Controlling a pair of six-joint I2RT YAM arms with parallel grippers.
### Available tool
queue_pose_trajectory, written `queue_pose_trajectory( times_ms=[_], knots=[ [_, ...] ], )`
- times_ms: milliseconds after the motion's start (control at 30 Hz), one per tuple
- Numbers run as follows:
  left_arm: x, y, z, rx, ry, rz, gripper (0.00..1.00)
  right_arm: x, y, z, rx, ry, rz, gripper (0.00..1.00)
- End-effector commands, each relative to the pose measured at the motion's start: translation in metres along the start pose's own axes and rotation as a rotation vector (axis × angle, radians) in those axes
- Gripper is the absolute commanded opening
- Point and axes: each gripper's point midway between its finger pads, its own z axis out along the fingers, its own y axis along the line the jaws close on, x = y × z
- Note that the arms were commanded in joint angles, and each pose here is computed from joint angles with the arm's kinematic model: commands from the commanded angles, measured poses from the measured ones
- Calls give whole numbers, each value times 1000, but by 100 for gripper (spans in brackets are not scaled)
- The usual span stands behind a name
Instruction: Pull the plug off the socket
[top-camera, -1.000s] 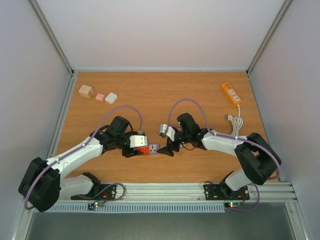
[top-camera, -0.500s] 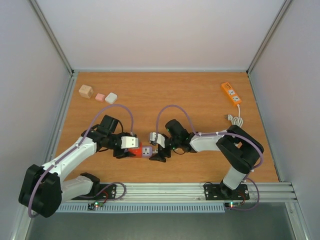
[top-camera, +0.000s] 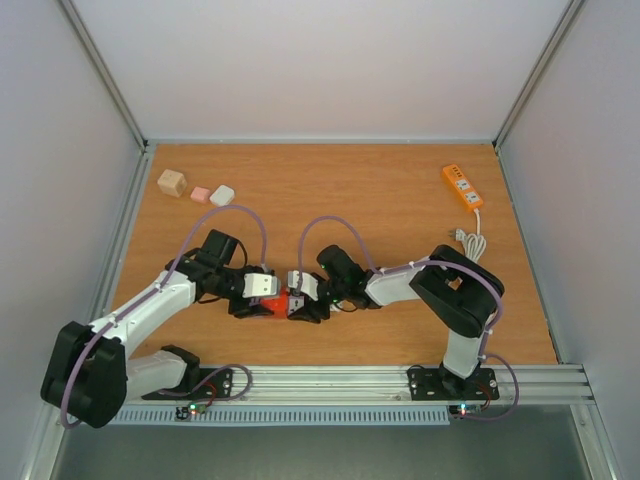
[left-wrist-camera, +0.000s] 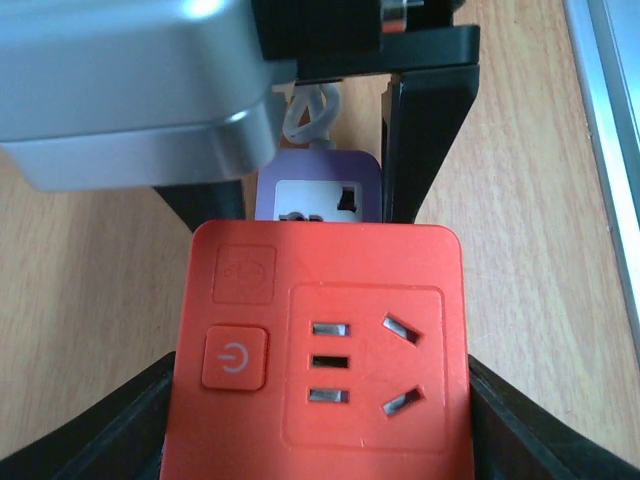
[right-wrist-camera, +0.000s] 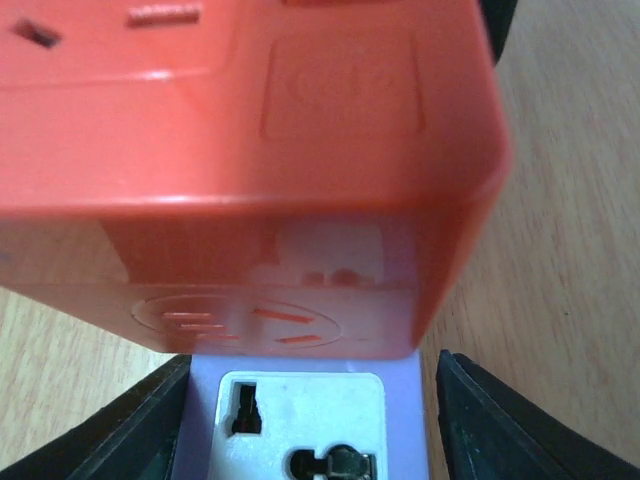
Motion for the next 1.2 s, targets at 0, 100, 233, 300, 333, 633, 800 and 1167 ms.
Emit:
queue_pose_trajectory(
  times_ms=[0,100,233,300,333,633,800,1167],
  knots=[
    [-25,7,-4,-26,-128,53,33,-7,-6,6,25,-27,-28,60],
    [-31,8,-6,-31,-151,40,32,-4,-7,8,34,-18,-22,50],
    [-35,9,-9,-32,-165,25,31,0,-8,7,41,-6,-15,40],
    [-39,9,-12,-31,-174,27,30,3,-7,7,37,4,-12,35],
    [-41,9,-13,-32,-177,26,29,4,-6,7,37,8,-11,34],
    [-58,10,-25,-39,-226,37,27,12,-6,7,35,31,4,27],
    [-33,11,-9,-42,-156,29,26,14,-6,8,32,37,12,27],
    [-50,9,-20,-31,-206,26,25,18,-8,9,31,51,26,24]
  ],
)
